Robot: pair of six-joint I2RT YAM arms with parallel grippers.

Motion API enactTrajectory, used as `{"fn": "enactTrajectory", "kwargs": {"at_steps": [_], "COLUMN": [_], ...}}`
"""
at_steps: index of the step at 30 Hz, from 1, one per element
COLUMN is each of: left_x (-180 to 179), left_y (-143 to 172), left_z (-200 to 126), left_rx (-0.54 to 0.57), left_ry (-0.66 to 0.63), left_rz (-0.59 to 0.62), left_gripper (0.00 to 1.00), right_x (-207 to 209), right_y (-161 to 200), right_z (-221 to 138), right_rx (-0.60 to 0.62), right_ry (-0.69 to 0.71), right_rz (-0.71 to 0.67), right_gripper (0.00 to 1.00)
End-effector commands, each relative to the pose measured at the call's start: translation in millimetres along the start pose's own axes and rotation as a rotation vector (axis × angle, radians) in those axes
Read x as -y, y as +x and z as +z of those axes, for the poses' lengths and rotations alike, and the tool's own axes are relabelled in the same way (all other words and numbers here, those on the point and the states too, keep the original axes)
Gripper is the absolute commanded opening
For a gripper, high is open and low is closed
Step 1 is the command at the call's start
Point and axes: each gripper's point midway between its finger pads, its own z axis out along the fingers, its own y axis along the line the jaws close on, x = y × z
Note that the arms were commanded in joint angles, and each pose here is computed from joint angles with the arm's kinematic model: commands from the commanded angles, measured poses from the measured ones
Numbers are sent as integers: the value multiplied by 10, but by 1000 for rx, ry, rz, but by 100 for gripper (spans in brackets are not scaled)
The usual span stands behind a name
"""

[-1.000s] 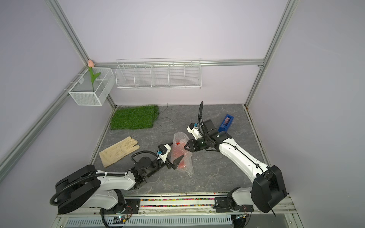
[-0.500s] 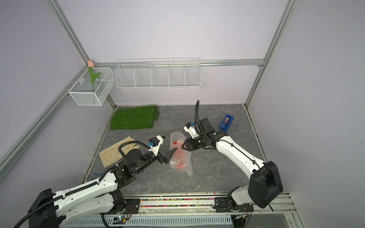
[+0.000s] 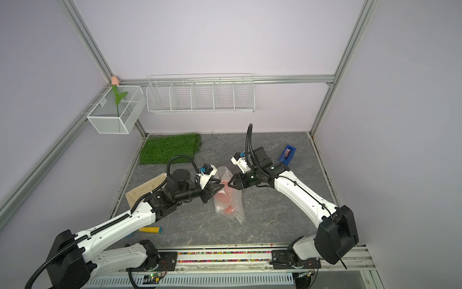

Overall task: Wrap wine glasses in bubble wrap
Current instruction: Wrap the wine glass in bubble wrap.

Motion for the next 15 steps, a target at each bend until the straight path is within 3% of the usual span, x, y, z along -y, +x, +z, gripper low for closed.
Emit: {"fn": "enactTrajectory", "kwargs": {"at_steps": [1,7,15], "left_x": [176,180,177], "left_y": [156,303,329], "left_z": [40,205,304], "left_rx": [-88,-159,-239], "left_ry": [115,156,180], "left_rz": [-49,-85,-110], "left_gripper": [27,21,18], "right_x": [-106,-54,-60], "right_y": [-69,-172,-164], "right_z": [-290,-434,-142], "right_rx": [52,96,0], "right_ry": [-22,-7,-25], "right_rz": [-16,-16,-20], "right_gripper": [42,45,44]}}
